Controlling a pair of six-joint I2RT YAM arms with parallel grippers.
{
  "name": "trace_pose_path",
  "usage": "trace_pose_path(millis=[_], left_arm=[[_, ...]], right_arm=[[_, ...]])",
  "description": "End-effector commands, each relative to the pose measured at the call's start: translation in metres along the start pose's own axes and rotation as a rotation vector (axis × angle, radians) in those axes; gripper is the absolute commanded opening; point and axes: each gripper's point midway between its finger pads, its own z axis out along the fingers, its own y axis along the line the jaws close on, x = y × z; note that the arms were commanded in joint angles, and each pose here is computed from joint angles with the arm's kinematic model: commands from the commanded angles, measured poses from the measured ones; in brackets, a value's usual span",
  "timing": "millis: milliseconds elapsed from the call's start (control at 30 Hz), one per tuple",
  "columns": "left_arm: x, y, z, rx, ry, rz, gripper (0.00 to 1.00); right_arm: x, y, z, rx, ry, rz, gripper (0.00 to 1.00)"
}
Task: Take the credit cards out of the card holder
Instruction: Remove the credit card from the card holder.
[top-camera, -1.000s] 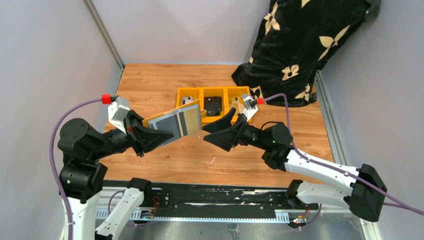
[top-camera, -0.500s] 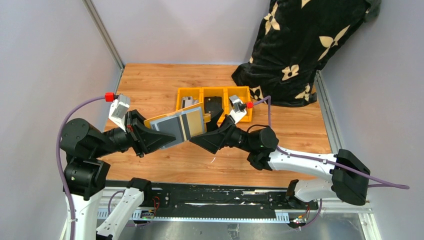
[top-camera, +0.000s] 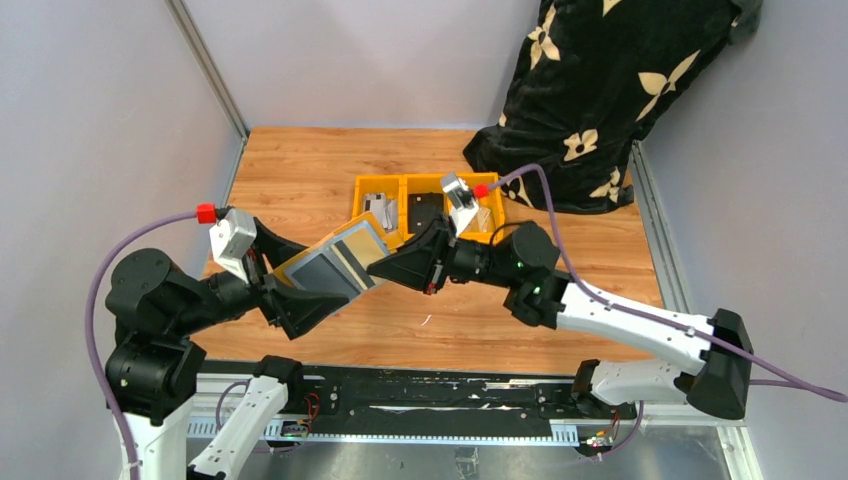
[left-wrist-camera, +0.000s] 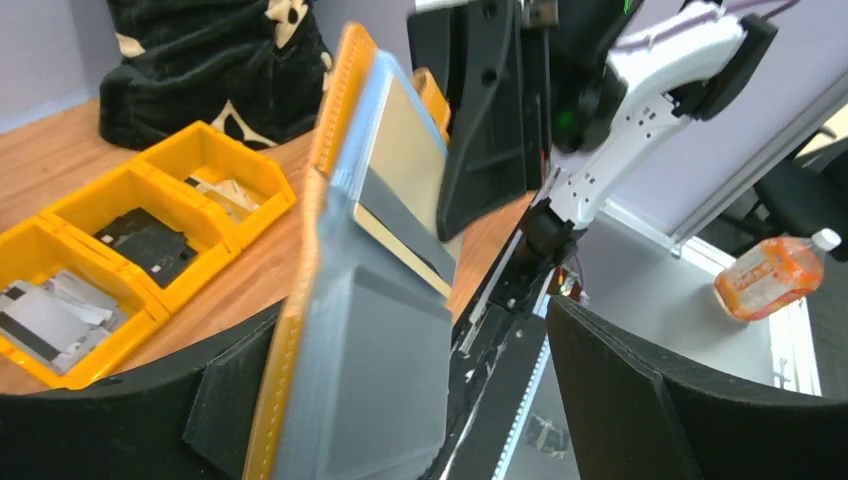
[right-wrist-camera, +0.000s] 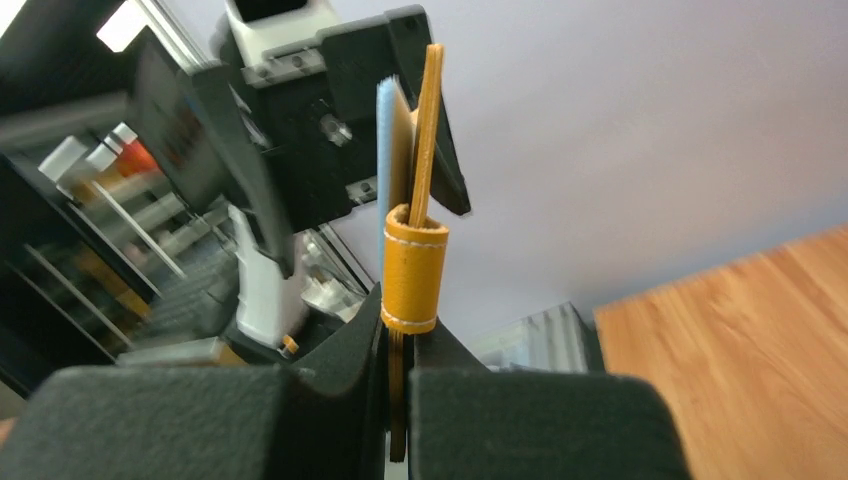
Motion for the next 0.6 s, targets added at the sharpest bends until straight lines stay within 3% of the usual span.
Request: trace_pose_path(millis=[0,133,267,433,567], left_arm=[[0.012,-0.012,-0.014,0.024,0.066,0.138,0.9],[0.021,-0.033,-0.018,0.152,0.098,0.174,0.87],[0.033,-0.033,-0.014,0.219,0.133,0.115,0.73],[0.051,-0.027,-0.008,0.261,0.177,0.022,0.63],[0.067,-0.021,-0.006,0.27,0.207,-0.038,0.48]], right_arm=[[0.025,0.009,-0.016,0.074,0.392,-0.149,0.0],[0.053,0.012,-0.036,0.045,0.665,-0.14,0.0],[0.072,0.015,-0.043,0.009,0.818,-0.11,0.0],[0.076,0.023,-0.038,-0.025,0.884,-0.134,0.0],[0.077,0.026,-0.032,-0.047,0.905,-0.145,0.0]])
